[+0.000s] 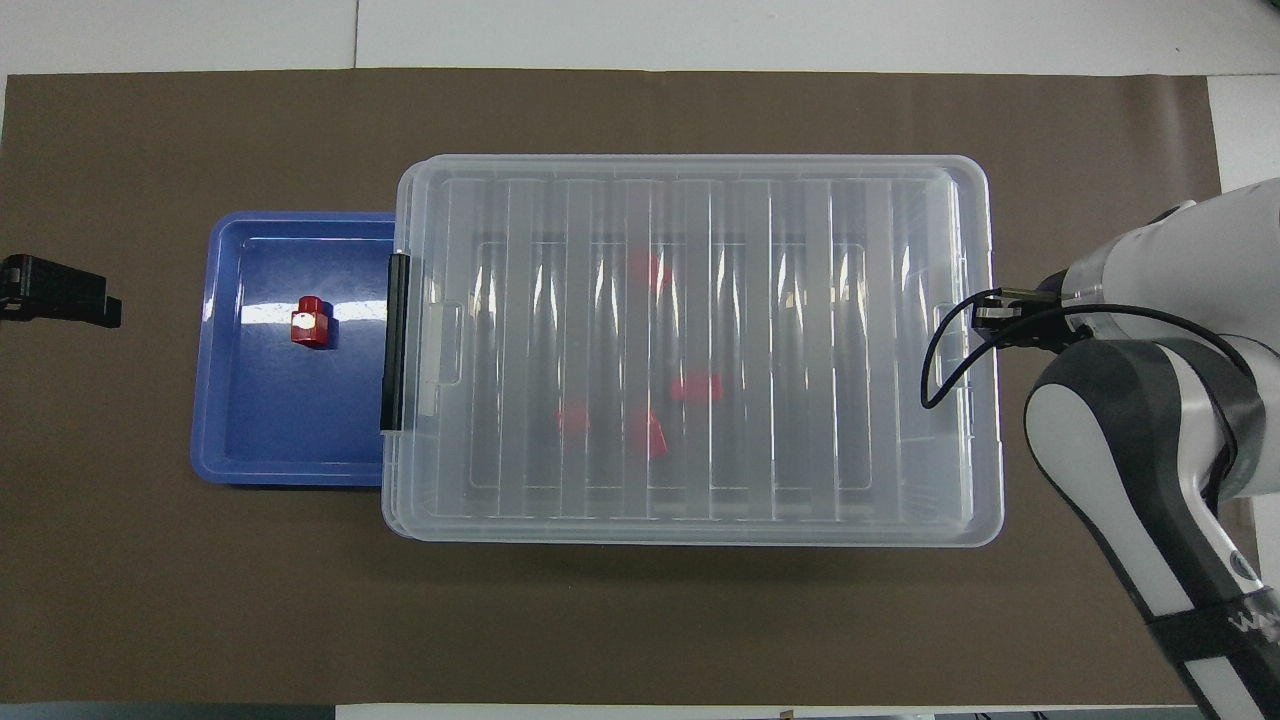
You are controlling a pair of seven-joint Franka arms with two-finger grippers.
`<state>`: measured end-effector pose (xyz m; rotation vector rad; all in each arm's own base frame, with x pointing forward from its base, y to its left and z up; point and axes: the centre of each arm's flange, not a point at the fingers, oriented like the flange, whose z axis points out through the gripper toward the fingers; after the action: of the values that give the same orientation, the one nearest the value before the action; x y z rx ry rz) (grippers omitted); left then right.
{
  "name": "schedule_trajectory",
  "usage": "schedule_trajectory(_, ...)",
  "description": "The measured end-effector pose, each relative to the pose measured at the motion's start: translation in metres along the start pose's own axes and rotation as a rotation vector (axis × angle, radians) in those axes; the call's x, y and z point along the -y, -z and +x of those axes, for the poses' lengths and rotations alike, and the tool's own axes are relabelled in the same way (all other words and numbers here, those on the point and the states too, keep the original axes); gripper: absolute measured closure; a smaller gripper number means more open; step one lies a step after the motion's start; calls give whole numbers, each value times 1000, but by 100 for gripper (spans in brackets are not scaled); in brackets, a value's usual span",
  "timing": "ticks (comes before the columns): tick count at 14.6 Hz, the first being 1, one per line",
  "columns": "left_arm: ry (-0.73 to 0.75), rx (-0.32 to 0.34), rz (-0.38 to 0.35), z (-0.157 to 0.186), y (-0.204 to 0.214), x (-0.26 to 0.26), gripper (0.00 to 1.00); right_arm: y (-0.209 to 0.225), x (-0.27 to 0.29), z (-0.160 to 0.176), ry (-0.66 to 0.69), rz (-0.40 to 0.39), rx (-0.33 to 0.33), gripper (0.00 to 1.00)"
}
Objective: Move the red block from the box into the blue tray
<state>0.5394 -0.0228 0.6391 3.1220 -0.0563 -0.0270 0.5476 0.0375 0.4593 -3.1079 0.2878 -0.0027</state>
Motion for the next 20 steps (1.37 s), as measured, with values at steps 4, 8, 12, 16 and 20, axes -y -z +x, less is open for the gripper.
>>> schedule_trajectory(4,0,0,0,0,0,0,0,3,0,0,0,-1,4,99)
schedule_trajectory(8,-1,0,0,0,0,0,0,50,-4,1,-6,-6,43,99)
schedule_trajectory(12,-2,1,0,0,0,0,0,125,-35,-4,-56,-6,79,99)
schedule_trajectory(16,-20,3,0,0,-1,-1,0,156,-79,-7,-44,-1,108,72)
schedule_trajectory(20,-42,7,0,0,-2,-1,0,154,-97,-5,7,-8,109,30)
